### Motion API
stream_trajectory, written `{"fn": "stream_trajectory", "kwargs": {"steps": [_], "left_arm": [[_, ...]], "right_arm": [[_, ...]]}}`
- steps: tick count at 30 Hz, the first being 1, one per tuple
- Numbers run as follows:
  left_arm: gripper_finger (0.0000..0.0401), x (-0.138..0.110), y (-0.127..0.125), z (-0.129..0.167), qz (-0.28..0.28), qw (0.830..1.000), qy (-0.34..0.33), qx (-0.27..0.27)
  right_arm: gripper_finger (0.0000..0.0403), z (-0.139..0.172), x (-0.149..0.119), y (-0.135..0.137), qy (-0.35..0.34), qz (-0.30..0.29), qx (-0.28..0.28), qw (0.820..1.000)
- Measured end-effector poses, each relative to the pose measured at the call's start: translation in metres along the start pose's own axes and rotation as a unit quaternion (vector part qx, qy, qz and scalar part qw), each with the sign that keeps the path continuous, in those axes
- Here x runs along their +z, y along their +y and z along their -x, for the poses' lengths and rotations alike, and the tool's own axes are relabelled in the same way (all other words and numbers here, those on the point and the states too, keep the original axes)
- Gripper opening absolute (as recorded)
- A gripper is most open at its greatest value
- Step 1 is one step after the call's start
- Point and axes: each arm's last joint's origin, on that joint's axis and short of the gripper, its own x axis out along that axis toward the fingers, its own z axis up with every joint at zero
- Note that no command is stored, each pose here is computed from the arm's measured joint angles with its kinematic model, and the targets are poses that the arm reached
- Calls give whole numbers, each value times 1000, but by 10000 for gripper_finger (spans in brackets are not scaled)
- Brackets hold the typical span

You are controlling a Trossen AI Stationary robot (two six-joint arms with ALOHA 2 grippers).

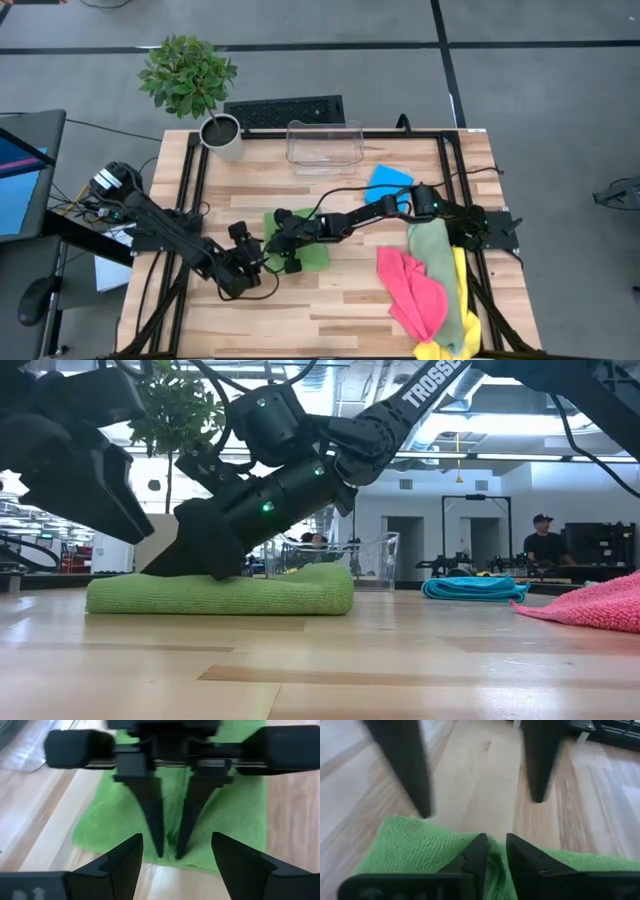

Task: Fold microfiber towels
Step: Fold the green microfiber towel

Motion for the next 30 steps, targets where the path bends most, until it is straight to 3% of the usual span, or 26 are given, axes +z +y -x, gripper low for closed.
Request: {"fn": "stream_trajectory", "kwargs": {"steps": [5, 8, 15, 19, 23, 26, 30], "left_arm": [[231, -3, -9, -9, -16, 1000, 0, -5], [231, -7, -10, -14, -22, 1000, 5, 6], [231, -11, -16, -21, -27, 1000, 7, 6], [231, -13, -17, -23, -30, 999, 10, 9], [231, -13, -17, -24, -32, 999, 11, 10], [231, -13, -17, -24, -28, 1000, 10, 9], [231, -13, -18, -24, -23, 1000, 9, 8]], "right_arm": [[158, 16, 21, -9, -14, 0, -14, 1000], [188, 29, 31, -11, 17, 6, -29, 999], [192, 90, 60, -14, 104, -34, 15, 994], [181, 118, 44, 3, 176, -70, 54, 980], [171, 128, 25, 29, 152, -90, 62, 982], [165, 125, 4, 46, 125, -84, 40, 988], [156, 124, -14, 50, 111, -85, -5, 990]]}}
